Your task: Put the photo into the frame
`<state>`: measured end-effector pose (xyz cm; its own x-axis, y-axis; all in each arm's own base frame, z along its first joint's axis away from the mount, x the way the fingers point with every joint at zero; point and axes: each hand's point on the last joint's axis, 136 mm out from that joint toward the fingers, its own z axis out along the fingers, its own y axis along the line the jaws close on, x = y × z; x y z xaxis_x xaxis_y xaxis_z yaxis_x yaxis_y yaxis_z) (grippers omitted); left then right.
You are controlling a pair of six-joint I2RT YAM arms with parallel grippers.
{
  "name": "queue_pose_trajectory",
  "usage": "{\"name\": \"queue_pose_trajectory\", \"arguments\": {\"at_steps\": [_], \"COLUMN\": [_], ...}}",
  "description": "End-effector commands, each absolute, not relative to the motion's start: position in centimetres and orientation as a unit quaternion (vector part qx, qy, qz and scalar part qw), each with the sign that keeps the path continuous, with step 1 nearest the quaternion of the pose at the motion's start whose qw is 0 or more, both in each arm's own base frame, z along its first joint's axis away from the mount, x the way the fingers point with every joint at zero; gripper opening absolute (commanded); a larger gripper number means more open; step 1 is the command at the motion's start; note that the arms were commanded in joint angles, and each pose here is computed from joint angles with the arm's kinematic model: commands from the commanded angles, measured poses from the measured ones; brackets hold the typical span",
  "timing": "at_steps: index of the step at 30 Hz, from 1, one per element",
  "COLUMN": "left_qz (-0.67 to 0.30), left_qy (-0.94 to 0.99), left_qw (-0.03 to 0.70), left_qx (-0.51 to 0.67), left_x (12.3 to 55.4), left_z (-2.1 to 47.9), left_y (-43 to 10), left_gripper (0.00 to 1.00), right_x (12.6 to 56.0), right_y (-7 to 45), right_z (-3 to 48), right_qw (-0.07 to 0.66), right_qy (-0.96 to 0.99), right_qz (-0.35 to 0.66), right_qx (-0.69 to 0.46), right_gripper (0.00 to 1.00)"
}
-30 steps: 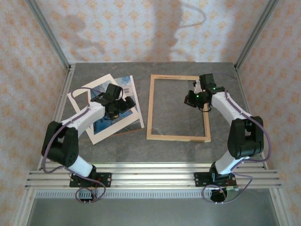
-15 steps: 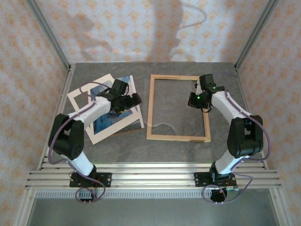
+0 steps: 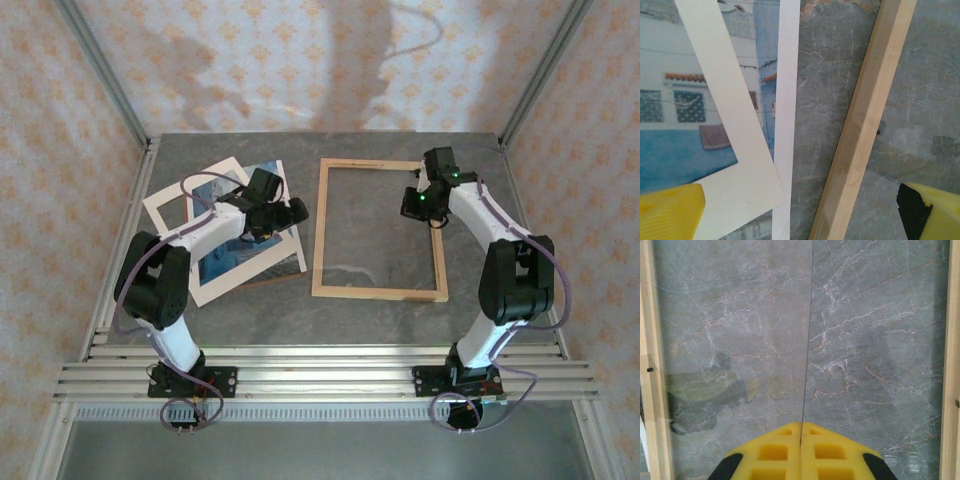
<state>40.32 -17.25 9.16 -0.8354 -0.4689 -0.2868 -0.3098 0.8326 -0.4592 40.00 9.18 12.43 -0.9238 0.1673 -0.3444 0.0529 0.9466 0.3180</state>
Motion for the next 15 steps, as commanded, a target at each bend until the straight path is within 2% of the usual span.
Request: {"name": "queue_pose_trajectory", "arguments": {"at_steps": [1, 15], "left_qz": [-0.196, -0.199], "left_qy": [0.932, 0.930], "left_qw": [0.222, 0.233], "left_qx": [-0.209, -0.202], "left_x": [42.3, 43.3], "left_z": [9.9, 9.0], "left_y": [-17.5, -17.9], "left_gripper": [1.00, 1.00], "right_x": [39.9, 39.1], "right_y": [8.8, 8.0], "right_z": [12.9, 12.1], "right_qw": [0.171, 0.142], "right_qy": [0.974, 0.982], "right_qz": [0.143, 0.115], "right_qx": [0.049, 0.042], "right_gripper": [0.00, 0.00]}}
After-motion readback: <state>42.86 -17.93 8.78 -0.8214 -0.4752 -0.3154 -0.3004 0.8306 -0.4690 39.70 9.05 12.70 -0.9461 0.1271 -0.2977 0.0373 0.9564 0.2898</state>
